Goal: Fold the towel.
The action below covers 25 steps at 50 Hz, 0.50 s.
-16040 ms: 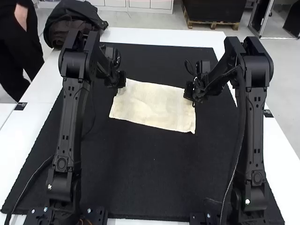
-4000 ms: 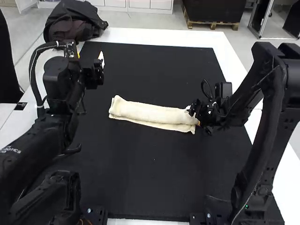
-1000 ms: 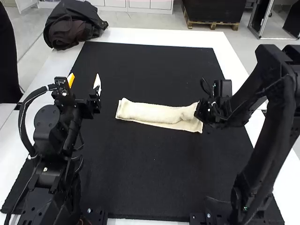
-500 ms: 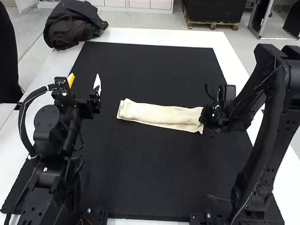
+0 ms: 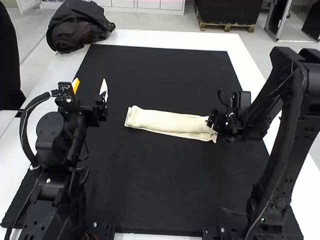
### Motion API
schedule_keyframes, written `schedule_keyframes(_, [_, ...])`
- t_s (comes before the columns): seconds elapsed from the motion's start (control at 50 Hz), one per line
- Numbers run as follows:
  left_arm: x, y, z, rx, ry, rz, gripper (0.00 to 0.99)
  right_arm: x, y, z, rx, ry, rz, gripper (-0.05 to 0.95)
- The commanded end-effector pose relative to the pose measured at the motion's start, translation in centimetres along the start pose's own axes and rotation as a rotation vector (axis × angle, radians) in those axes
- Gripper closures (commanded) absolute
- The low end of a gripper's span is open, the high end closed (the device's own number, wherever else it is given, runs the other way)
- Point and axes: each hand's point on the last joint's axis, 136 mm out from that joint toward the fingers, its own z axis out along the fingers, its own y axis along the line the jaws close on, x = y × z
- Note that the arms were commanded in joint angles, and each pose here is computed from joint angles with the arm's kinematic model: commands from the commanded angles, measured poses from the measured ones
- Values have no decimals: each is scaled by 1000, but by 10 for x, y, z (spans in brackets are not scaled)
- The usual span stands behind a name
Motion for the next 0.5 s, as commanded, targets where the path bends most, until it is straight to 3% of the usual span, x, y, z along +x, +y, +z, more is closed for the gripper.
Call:
schedule_keyframes(0.0, [-1, -4, -1, 19, -7, -4, 52, -8, -22, 0, 69, -18, 7, -8])
schedule_keyframes(0.48, [-2, -4, -1, 20, -9, -1, 52, 3, 11, 14, 7, 18, 7, -8])
